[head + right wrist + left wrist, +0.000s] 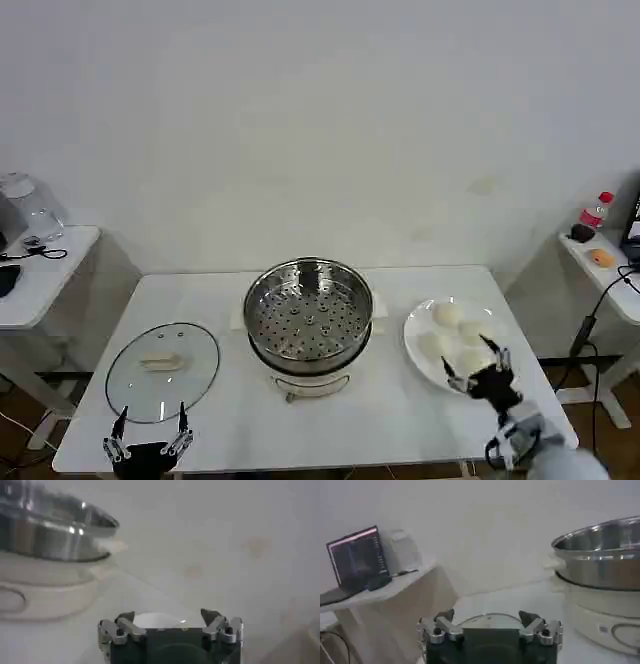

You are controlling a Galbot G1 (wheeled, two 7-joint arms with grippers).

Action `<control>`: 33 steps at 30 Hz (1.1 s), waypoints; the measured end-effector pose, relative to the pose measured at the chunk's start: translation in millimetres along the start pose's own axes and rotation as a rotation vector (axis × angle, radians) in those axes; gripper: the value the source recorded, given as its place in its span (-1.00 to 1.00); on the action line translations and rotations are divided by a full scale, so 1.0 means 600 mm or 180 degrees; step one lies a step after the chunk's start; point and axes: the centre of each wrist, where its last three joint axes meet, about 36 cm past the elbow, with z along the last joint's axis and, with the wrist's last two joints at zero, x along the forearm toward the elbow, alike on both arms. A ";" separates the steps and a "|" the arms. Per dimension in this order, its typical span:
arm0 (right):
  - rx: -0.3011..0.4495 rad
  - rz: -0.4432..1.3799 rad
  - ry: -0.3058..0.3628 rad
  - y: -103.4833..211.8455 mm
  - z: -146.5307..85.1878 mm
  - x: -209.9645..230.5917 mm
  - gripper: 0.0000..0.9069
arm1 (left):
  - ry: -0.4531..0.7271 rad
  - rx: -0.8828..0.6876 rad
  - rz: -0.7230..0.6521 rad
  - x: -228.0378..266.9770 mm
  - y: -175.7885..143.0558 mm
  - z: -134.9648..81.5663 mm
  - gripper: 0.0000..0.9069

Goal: Take steamed baozi put them in steamer then cover it.

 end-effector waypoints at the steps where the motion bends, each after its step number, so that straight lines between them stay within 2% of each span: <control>1: 0.0136 -0.0042 0.0005 -0.016 -0.003 -0.009 1.00 | -0.0003 -0.0015 -0.0007 0.000 0.001 0.000 1.00; 8: 0.1121 -0.0476 0.0021 -0.124 -0.038 -0.082 1.00 | -0.0039 -0.0093 -0.0071 -0.002 0.013 -0.006 1.00; 14: 0.1829 -0.0936 0.0093 -0.193 -0.072 -0.138 1.00 | -0.0035 -0.0136 -0.0133 -0.001 0.020 -0.005 1.00; 17: 0.2083 -0.1216 0.0149 -0.217 -0.087 -0.160 1.00 | -0.0040 -0.0154 -0.0170 -0.001 0.023 -0.004 1.00; 21: 0.2292 -0.1567 0.0277 -0.244 -0.099 -0.187 1.00 | -0.0056 -0.0174 -0.0213 -0.003 0.028 -0.004 1.00; 25: 0.2402 -0.1894 0.0481 -0.263 -0.095 -0.214 1.00 | -0.0073 -0.0187 -0.0244 -0.005 0.031 -0.005 1.00; 33: 0.2336 -0.2306 0.0793 -0.266 -0.070 -0.274 1.00 | -0.0138 -0.0177 -0.0288 -0.010 0.036 -0.017 1.00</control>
